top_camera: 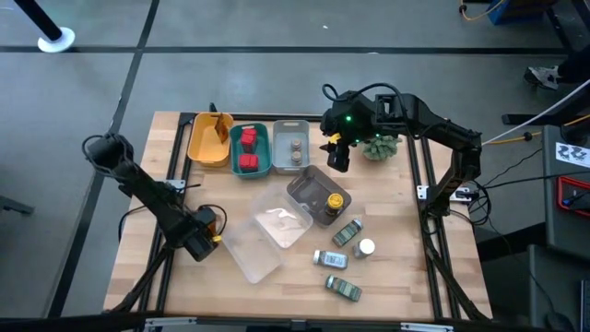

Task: Sort spices by type
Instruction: Put the orange seasoning pack into the yellow bin

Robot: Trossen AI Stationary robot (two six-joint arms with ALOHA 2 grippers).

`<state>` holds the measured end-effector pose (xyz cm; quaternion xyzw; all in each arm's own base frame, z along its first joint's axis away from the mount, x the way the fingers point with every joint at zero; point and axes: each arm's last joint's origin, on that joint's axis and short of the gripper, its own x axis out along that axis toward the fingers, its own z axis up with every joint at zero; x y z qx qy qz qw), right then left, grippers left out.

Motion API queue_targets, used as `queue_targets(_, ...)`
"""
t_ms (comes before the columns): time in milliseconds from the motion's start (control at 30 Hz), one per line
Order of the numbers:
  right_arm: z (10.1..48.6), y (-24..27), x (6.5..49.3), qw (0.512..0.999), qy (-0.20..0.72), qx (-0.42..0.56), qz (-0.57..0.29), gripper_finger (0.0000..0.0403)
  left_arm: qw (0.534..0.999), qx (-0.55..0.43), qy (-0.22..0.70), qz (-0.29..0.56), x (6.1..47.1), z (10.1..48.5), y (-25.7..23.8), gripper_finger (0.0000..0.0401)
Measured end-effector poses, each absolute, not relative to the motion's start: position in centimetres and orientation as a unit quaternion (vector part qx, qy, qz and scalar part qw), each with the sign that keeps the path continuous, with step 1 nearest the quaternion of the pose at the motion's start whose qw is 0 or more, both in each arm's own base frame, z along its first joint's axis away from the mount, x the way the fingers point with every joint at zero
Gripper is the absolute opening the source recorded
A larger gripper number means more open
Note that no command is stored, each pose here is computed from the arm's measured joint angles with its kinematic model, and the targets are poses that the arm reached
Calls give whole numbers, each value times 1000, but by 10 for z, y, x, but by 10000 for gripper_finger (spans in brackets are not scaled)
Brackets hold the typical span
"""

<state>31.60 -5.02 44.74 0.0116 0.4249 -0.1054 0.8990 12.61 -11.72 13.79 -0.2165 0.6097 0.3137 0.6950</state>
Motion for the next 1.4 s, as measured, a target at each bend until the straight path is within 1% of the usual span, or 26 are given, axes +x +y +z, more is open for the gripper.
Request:
queue_targets(200,447,-50,316,899,425,11,-105,193,693,-207,598,345,127,130,-118,177)
queue_targets(267,448,-50,315,899,424,10,-104,193,700,-208,585,352,128,130,-117,165)
queue_targets(367,453,-49,309,902,418,10,-104,193,714,-201,564,363,128,129,-115,125)
queue_targets(533,455,-42,292,911,404,11,-88,193,734,-186,534,376,129,129,-112,28)
queue_targets(600,447,-36,288,910,407,7,-80,193,742,-184,522,379,130,129,-112,11)
queue_targets(700,436,-28,279,915,399,3,-69,193,745,-190,509,387,130,129,-111,14)
queue_targets(833,415,-20,276,924,378,-2,-57,193,742,-208,500,396,130,131,-111,6)
queue_targets(1033,365,-10,289,924,381,-13,-38,193,747,-242,484,387,129,140,-110,3)
queue_targets(1200,321,-7,302,928,370,-33,-12,193,764,-276,445,377,127,153,-106,2)
queue_targets(1400,286,-7,315,947,318,-43,-7,193,791,-311,389,357,123,172,-98,1)
